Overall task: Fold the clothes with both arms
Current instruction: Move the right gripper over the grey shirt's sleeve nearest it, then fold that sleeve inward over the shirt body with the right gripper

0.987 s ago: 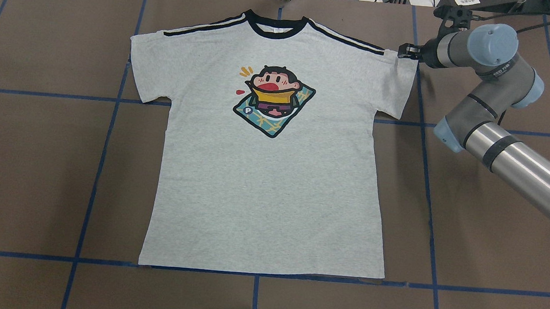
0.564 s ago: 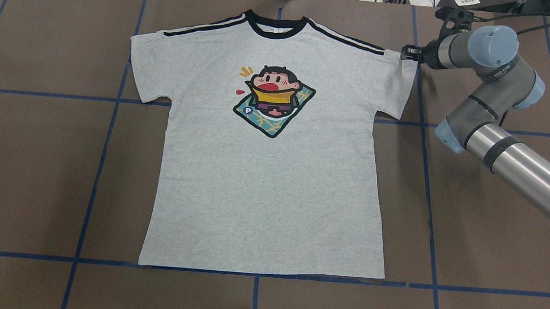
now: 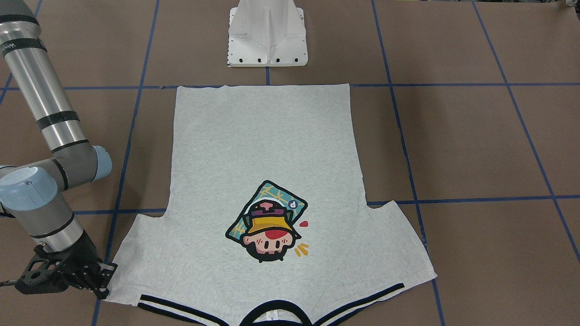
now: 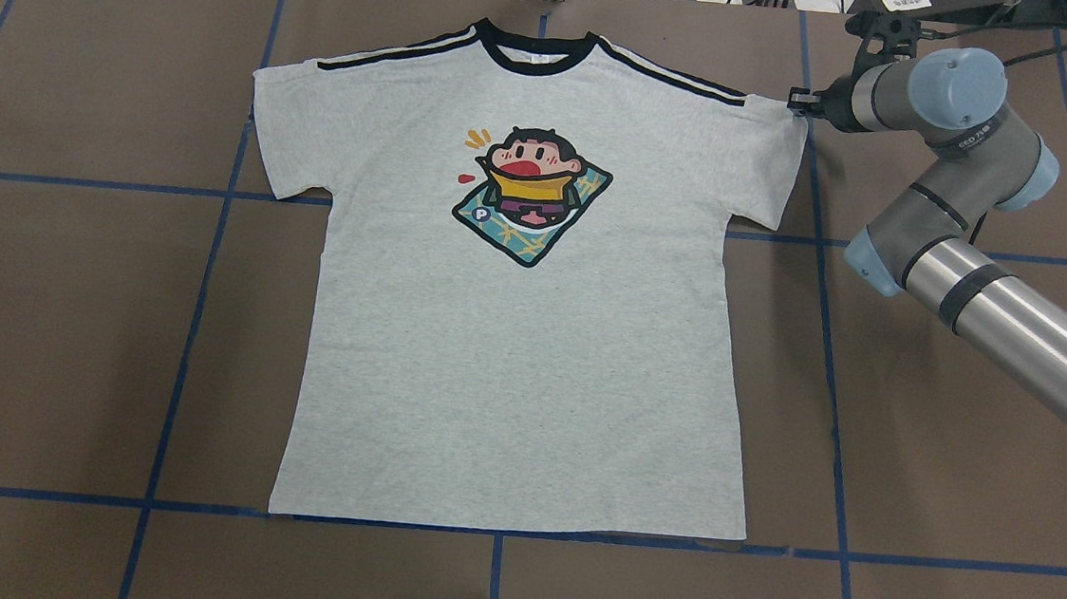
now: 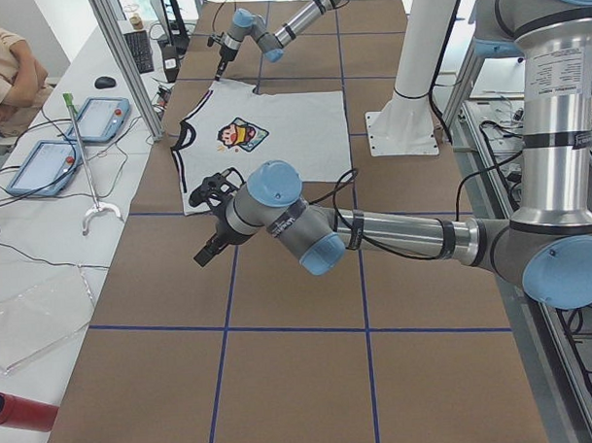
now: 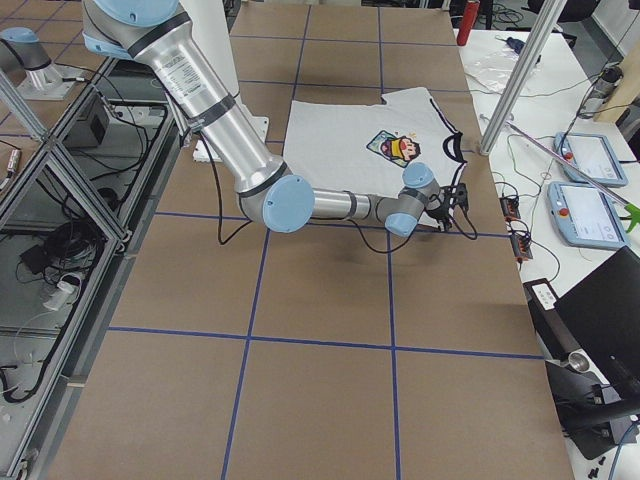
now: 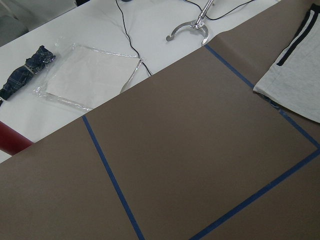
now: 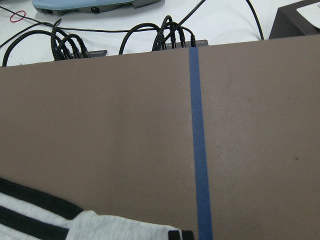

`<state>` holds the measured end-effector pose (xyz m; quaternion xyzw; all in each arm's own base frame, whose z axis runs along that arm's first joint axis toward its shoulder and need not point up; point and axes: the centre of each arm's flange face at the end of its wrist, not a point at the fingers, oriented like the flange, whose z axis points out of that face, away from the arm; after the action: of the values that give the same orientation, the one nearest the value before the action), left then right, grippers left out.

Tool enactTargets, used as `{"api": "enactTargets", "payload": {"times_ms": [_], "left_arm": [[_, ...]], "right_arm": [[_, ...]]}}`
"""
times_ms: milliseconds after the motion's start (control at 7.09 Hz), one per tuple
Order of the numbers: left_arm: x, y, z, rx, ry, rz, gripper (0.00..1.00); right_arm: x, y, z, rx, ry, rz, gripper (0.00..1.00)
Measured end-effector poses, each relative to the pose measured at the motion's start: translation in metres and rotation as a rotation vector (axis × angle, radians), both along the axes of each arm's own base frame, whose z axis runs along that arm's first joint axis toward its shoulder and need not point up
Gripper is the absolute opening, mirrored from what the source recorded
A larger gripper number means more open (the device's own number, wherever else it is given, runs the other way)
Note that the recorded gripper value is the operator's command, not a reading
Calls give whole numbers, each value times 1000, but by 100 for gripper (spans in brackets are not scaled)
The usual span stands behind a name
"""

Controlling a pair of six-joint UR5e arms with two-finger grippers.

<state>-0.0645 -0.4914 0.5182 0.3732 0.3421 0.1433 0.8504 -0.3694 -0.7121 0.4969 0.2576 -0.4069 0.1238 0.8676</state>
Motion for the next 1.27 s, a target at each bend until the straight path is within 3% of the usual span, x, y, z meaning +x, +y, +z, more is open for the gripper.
{"api": "enactTargets", "payload": {"times_ms": [282, 846, 987, 1269], "left_arm": [[0, 0, 0, -1, 0, 0, 100], [1, -1, 1, -1, 0, 1, 100], [1, 0, 1, -2, 0, 1, 100], [1, 0, 1, -3, 0, 2, 100]], "right_arm": [[-5, -3, -48, -12, 103, 17, 0], [-104, 12, -173, -129, 366, 148, 0], [-130, 11, -196, -167, 390, 199, 0], [-165, 3, -224, -207, 368, 287, 0]]}}
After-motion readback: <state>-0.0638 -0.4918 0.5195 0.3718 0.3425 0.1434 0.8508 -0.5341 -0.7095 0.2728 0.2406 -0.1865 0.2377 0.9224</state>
